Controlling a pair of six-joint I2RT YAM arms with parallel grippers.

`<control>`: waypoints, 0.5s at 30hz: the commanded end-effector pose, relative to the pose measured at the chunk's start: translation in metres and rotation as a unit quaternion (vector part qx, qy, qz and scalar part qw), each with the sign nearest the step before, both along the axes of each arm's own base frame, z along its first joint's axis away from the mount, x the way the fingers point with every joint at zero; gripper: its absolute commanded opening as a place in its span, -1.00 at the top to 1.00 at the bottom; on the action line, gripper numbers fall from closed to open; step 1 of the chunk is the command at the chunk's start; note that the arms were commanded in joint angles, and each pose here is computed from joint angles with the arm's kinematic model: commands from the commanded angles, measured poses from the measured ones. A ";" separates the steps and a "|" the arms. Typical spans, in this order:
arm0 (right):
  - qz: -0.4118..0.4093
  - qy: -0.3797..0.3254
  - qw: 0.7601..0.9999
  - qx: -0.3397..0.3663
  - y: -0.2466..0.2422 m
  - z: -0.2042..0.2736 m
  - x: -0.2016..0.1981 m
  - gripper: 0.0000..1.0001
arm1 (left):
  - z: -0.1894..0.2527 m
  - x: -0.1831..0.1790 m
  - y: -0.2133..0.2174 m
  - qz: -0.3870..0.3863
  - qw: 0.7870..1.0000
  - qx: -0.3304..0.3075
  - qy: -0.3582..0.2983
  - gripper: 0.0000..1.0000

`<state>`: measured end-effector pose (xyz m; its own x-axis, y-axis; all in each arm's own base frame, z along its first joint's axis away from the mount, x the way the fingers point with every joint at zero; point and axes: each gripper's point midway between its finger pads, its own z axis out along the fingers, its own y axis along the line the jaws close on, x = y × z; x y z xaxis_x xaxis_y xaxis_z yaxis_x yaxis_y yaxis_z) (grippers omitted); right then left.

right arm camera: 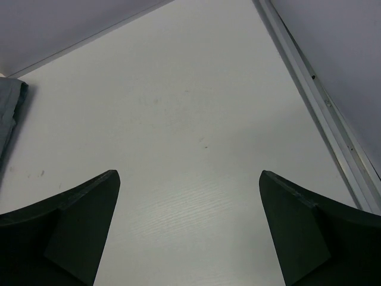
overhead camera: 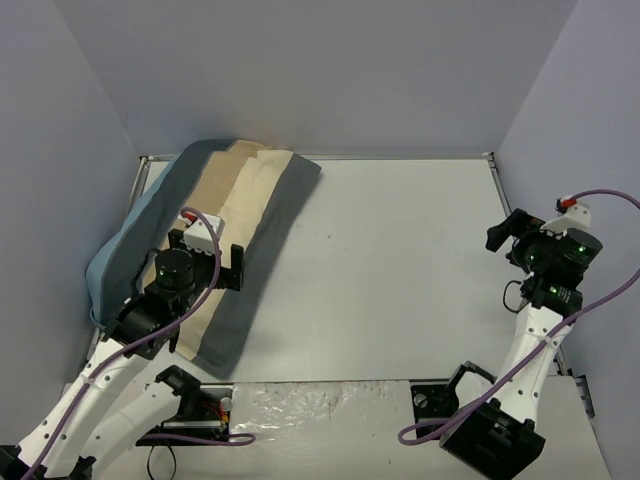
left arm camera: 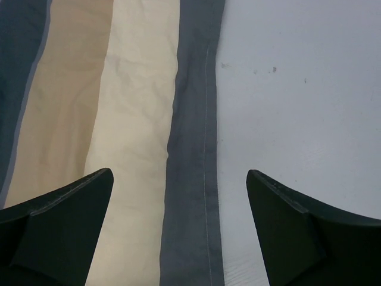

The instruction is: Remove the pillowcase from the pillow

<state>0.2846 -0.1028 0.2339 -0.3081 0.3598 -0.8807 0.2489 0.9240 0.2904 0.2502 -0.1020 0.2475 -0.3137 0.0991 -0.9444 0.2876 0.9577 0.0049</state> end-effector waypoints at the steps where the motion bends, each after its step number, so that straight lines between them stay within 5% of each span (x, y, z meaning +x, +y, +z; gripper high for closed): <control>1: 0.045 -0.036 0.998 -0.003 0.015 0.019 0.003 -1.00 | 0.022 -0.001 -0.012 -0.025 0.999 -0.020 -0.015 -0.88; 6: 0.250 -0.051 0.966 -0.032 0.072 -0.005 -0.007 -1.00 | 0.017 0.001 -0.021 -0.036 0.999 -0.024 0.004 -0.89; 10: 0.296 -0.066 0.952 -0.038 0.090 0.001 -0.014 -1.00 | 0.025 0.003 -0.035 -0.063 0.997 -0.047 -0.002 -0.89; 14: 0.346 -0.076 0.932 -0.081 0.101 0.003 -0.023 -1.00 | 0.024 0.029 -0.039 -0.033 0.998 -0.015 0.042 -0.97; 15: 0.349 -0.075 0.931 -0.083 0.100 0.002 -0.021 -1.00 | -0.003 0.039 -0.041 -0.024 0.995 0.024 0.098 -0.97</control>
<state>0.2682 -0.0180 0.2221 -0.3571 0.0779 -0.9308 -0.3278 0.9227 0.2029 0.2670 -0.1348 0.2382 -0.4332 0.1385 -0.8906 0.3640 0.9308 -0.0323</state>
